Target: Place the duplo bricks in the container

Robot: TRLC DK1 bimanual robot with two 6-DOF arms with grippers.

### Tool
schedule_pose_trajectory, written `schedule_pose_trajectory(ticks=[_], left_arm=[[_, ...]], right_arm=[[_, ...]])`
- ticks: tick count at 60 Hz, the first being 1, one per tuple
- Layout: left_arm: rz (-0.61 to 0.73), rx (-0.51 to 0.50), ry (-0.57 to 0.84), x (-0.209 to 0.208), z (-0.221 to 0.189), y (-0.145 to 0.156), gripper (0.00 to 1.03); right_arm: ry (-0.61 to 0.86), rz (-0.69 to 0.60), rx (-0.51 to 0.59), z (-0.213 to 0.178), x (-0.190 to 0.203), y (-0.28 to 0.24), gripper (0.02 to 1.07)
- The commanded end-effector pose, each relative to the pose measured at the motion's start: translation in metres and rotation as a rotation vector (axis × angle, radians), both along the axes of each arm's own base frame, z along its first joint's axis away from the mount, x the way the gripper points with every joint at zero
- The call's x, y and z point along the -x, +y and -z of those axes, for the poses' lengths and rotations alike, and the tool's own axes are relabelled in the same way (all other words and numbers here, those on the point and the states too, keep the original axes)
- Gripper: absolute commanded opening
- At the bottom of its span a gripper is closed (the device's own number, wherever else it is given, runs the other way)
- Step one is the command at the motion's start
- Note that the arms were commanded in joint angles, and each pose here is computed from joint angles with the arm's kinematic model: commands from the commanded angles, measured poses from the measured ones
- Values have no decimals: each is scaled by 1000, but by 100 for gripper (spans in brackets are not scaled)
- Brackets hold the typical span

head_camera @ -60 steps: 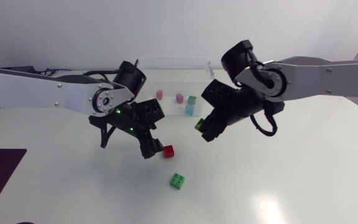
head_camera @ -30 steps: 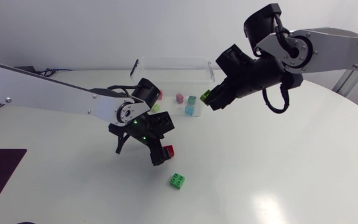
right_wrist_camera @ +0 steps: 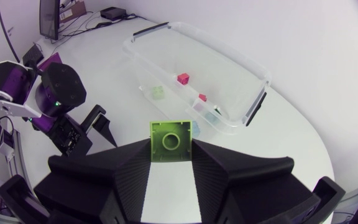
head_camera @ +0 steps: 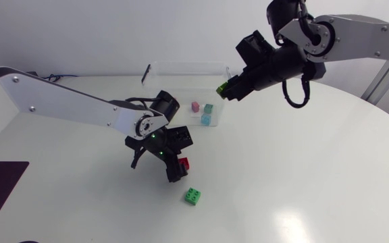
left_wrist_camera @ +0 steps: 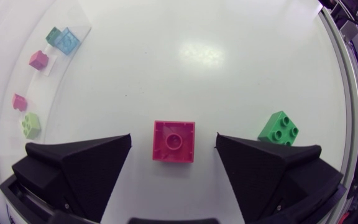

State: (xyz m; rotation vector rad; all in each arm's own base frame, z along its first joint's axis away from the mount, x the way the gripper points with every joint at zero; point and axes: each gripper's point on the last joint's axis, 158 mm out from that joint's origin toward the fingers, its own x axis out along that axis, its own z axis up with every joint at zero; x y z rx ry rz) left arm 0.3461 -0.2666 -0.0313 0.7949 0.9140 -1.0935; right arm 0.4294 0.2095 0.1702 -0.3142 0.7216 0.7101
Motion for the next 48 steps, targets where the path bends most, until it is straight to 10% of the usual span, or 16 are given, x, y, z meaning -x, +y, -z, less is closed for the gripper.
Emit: schedule_pose_trajectory(ticks=[1, 10, 48], left_arm=[[34, -5, -4, -3, 5, -6, 81], [39, -6, 3, -1, 8, -8, 31], [-22, 94, -137, -4, -85, 19, 29]], right_arm=[[8, 32, -27, 0, -15, 1, 34], [14, 56, -40, 3, -32, 2, 34], [-17, 132, -46, 12, -103, 8, 36]])
